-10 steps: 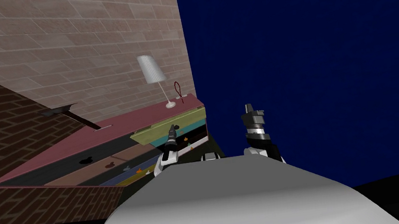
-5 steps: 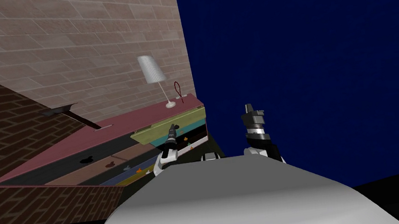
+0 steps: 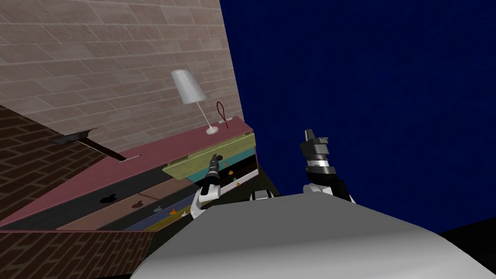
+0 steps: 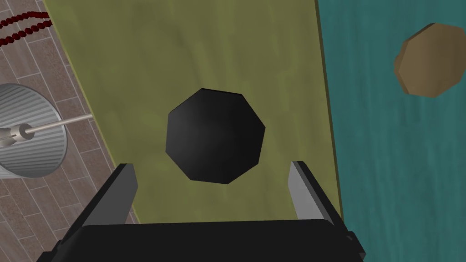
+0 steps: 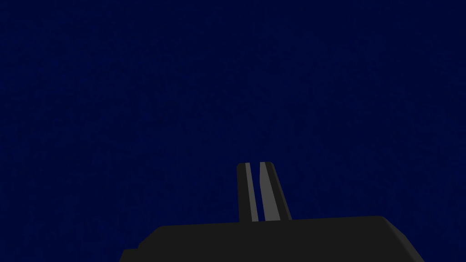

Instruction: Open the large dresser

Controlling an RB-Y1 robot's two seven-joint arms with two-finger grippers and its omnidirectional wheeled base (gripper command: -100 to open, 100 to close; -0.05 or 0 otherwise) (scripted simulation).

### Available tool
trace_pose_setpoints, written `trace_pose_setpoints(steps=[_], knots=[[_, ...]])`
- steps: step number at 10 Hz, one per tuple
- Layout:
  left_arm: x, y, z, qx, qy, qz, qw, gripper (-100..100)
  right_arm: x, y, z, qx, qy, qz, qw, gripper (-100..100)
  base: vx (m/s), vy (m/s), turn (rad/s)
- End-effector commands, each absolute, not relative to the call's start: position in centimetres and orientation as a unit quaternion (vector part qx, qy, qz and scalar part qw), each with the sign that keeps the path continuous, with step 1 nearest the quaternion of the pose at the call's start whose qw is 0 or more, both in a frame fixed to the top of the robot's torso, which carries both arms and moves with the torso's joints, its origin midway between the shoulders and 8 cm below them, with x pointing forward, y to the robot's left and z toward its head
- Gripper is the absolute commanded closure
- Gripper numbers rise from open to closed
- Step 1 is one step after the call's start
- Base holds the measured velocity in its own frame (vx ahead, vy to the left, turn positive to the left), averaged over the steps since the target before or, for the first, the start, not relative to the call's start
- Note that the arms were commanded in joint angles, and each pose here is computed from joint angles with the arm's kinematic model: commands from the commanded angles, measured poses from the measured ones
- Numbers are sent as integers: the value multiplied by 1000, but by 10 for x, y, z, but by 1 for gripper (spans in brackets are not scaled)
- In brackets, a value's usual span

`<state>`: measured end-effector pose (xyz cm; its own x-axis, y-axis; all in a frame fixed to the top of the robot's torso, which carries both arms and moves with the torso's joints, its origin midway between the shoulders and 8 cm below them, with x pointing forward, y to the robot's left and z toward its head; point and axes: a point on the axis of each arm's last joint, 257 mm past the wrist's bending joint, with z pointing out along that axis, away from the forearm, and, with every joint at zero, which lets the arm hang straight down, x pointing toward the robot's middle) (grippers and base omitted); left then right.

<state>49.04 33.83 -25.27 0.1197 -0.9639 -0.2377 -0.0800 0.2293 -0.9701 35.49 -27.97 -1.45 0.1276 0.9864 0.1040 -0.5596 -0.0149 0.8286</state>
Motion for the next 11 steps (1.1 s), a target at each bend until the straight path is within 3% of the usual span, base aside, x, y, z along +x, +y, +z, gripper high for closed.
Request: trace_pose_setpoints(steps=[1, 11], knots=[[489, 337, -251, -484, 539, -388, 569, 100, 355, -280, -15, 385, 277, 599, 645, 0, -84, -17, 22], [479, 329, -251, -483, 544, -390, 565, 100, 355, -280, -14, 385, 277, 600, 645, 0, -147, -58, 14]])
